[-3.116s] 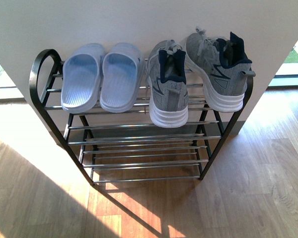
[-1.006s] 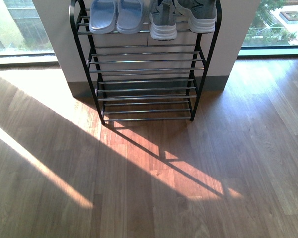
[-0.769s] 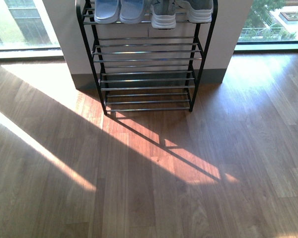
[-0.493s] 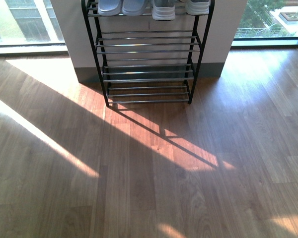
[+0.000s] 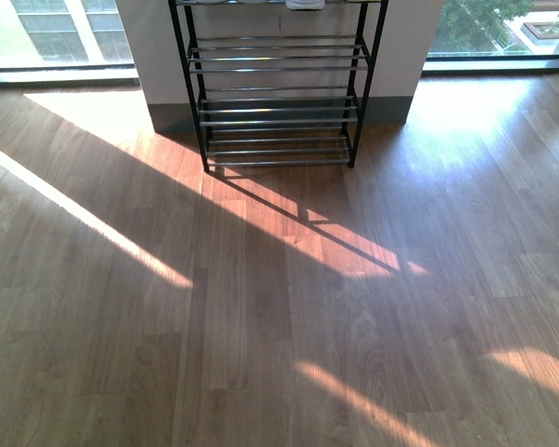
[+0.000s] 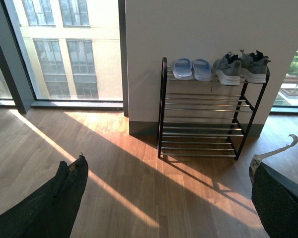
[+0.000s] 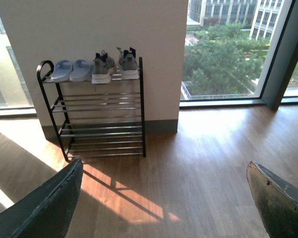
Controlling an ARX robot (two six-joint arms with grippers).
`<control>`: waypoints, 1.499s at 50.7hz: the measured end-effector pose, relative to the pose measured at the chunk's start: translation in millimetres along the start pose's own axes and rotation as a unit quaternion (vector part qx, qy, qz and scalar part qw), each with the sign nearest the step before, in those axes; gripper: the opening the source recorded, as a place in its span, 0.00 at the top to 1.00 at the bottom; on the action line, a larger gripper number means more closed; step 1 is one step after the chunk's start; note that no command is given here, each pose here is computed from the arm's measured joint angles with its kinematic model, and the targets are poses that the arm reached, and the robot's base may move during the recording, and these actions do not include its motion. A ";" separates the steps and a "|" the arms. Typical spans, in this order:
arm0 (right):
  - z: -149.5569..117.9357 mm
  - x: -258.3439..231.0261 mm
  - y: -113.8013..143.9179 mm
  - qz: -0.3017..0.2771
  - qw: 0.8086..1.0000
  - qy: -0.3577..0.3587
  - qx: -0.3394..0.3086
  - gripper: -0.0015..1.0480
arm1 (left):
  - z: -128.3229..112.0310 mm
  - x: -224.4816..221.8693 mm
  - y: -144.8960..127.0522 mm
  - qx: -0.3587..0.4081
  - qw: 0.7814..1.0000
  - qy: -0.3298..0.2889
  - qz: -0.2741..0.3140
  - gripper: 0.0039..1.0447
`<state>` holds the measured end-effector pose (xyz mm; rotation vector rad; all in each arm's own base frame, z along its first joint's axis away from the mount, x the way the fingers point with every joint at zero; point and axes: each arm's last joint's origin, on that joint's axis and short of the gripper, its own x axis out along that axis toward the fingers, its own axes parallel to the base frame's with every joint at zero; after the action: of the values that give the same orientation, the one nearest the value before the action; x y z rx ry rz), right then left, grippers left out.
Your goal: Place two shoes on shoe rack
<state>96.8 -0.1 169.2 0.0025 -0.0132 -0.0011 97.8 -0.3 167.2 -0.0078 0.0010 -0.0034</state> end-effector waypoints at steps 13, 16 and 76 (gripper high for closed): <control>-0.1 0.0 0.0 0.000 1.000 0.000 0.000 0.09 | 0.0 0.0 0.0 0.000 1.000 0.000 0.000 0.09; 0.0 0.0 0.0 0.000 1.000 0.000 0.000 0.09 | 0.0 0.0 0.0 0.000 1.000 0.000 0.000 0.09; 0.0 0.0 0.0 0.000 1.000 0.000 0.000 0.09 | 0.0 0.0 0.0 0.000 1.000 0.000 0.000 0.09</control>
<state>96.8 -0.1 169.2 0.0025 -0.0128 -0.0011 97.8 -0.3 167.2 -0.0078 0.0013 -0.0034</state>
